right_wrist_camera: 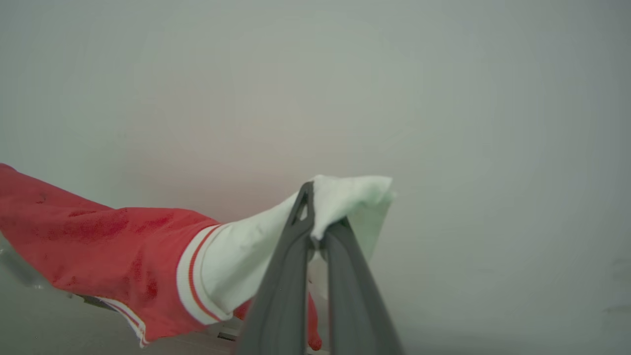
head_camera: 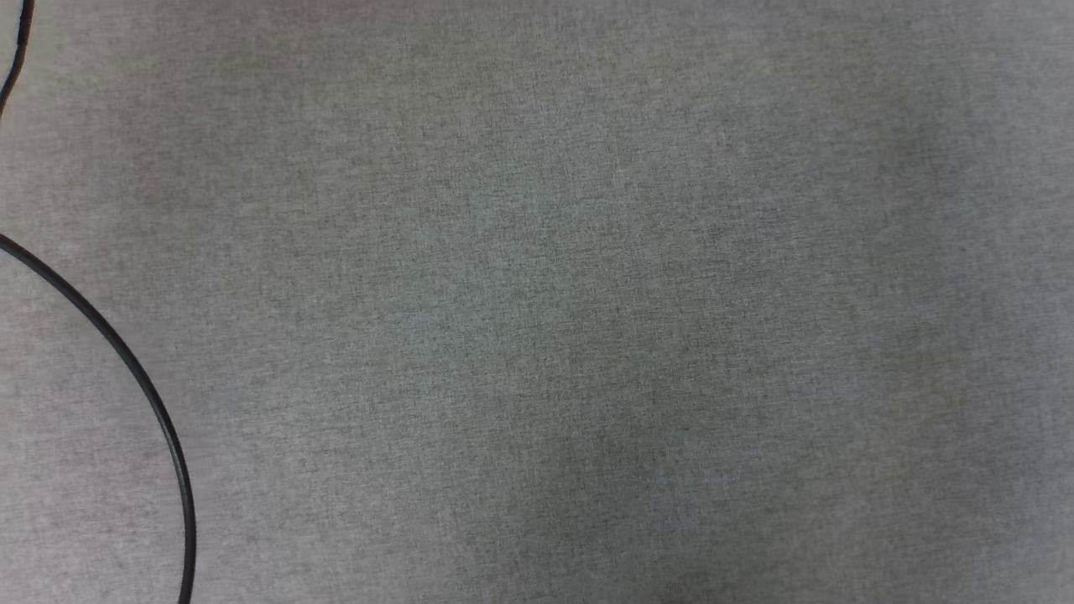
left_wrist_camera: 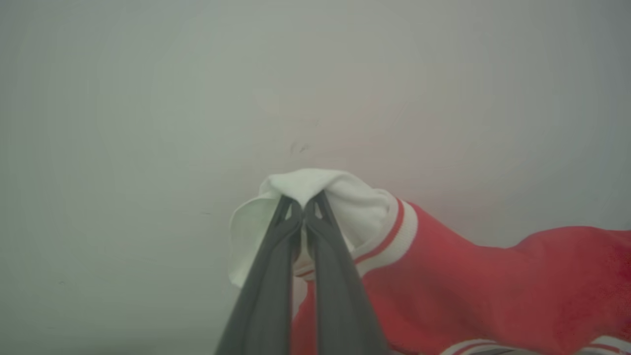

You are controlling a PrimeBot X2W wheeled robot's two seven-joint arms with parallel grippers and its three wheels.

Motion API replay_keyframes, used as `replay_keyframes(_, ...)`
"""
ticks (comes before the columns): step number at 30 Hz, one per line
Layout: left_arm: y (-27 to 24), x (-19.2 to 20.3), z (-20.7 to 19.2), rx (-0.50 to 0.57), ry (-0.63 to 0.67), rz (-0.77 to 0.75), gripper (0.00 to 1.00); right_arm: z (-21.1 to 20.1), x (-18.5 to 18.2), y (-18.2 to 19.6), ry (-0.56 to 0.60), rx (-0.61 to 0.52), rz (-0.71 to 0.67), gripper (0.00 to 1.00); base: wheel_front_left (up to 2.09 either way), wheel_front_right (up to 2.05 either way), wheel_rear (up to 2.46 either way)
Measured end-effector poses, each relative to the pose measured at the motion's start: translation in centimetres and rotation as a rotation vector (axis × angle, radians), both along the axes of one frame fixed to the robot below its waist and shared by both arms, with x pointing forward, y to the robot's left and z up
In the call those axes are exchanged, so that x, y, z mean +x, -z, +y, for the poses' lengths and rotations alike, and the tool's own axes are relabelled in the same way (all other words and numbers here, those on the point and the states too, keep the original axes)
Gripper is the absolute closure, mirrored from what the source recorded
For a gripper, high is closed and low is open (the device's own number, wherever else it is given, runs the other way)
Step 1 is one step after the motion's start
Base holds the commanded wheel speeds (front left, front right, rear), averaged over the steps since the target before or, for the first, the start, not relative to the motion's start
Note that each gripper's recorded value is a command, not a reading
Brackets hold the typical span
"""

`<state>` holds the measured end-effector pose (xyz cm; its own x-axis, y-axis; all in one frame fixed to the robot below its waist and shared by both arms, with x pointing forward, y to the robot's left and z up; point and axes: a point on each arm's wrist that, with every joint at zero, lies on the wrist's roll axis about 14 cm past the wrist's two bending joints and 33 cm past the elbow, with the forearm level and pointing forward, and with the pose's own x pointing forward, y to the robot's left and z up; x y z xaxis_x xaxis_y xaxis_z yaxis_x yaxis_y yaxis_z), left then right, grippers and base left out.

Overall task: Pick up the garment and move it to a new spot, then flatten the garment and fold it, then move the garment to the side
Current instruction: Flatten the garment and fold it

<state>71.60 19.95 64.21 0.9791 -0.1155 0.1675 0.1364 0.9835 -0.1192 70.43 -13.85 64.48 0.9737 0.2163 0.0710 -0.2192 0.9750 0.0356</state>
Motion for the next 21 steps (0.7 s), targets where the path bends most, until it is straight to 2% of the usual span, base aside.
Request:
replay_keyframes(5, 6.4, -0.4, 0.2, -0.034, 0.007, 0.126, 1.0, 0.9, -0.3, 5.3, -0.022, -0.014, 0.104, 1.0, 0.0, 0.0, 0.0)
replay_keyframes(10, 11.2, -3.2, 0.8, -0.063, -0.005, 0.213, 1.0, 0.6, -2.4, 8.5, -0.027, -0.009, 0.167, 1.0, 0.0, 0.0, 0.0)
replay_keyframes(15, 15.4, -8.3, 1.4, -0.071, -0.018, 0.289, 1.0, -0.1, -6.2, 11.9, -0.031, 0.0, 0.241, 1.0, 0.0, 0.0, 0.0)
replay_keyframes(21, 17.5, -15.0, 2.1, -0.07, -0.028, 0.325, 1.0, -0.5, -12.3, 14.9, -0.047, 0.035, 0.289, 1.0, 0.0, 0.0, 0.0)
